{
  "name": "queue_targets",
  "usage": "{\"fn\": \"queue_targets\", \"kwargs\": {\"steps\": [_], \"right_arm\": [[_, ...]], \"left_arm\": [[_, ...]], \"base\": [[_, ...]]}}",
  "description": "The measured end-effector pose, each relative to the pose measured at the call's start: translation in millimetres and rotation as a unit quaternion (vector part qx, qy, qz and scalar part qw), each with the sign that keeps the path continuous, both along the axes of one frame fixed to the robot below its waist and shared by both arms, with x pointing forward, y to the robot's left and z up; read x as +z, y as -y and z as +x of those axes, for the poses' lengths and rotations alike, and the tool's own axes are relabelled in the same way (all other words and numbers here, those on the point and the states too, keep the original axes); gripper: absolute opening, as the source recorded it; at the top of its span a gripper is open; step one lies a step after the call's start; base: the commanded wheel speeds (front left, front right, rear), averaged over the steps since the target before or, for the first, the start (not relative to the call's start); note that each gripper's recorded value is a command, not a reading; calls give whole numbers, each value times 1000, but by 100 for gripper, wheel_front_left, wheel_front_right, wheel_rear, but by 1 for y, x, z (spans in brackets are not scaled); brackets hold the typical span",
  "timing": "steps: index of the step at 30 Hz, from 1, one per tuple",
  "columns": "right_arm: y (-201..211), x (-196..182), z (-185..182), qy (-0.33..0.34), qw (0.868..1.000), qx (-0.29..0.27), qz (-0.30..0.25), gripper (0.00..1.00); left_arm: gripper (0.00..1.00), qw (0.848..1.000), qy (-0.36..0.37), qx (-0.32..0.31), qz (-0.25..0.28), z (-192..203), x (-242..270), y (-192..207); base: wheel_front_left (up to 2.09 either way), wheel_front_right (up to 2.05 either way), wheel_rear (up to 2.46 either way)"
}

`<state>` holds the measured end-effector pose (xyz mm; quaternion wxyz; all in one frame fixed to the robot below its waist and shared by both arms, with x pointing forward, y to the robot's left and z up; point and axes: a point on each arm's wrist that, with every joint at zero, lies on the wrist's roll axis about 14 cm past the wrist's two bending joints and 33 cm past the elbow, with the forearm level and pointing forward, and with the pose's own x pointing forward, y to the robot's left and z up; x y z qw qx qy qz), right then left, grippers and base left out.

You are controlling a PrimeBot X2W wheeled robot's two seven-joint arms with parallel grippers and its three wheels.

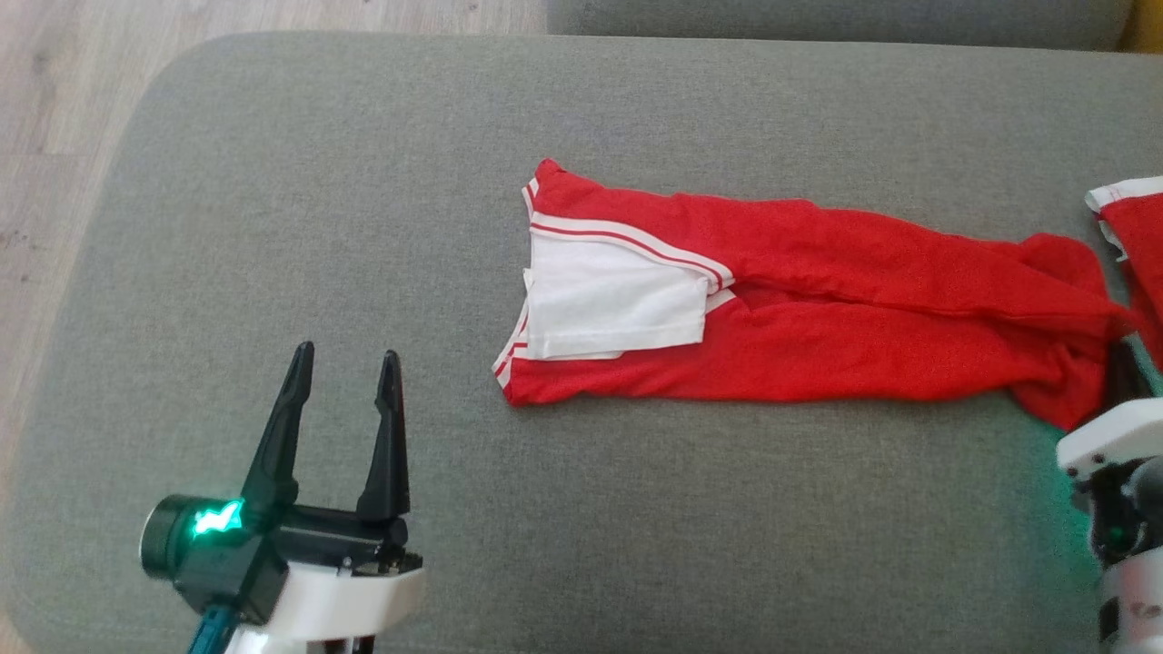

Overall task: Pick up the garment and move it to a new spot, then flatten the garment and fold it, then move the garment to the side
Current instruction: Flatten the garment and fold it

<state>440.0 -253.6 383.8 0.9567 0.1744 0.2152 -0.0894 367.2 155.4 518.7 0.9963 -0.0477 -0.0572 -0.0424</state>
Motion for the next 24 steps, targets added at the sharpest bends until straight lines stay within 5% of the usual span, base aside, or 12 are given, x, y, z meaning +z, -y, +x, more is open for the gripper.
{"fn": "queue_targets", "kwargs": {"steps": [21,22,24], "right_arm": [[-25,-24,11,-33,999,-6,14,100],[-27,-24,12,-32,999,-5,15,81],[-29,-24,14,-31,999,-2,14,0]], "left_arm": [[100,1000,-9,3,4,-4,-6,-5],[100,1000,-9,4,5,-5,-6,-6],[100,1000,-9,5,5,-6,-5,-6]], "base": [[0,0,0],[0,0,0],[0,0,0]]}}
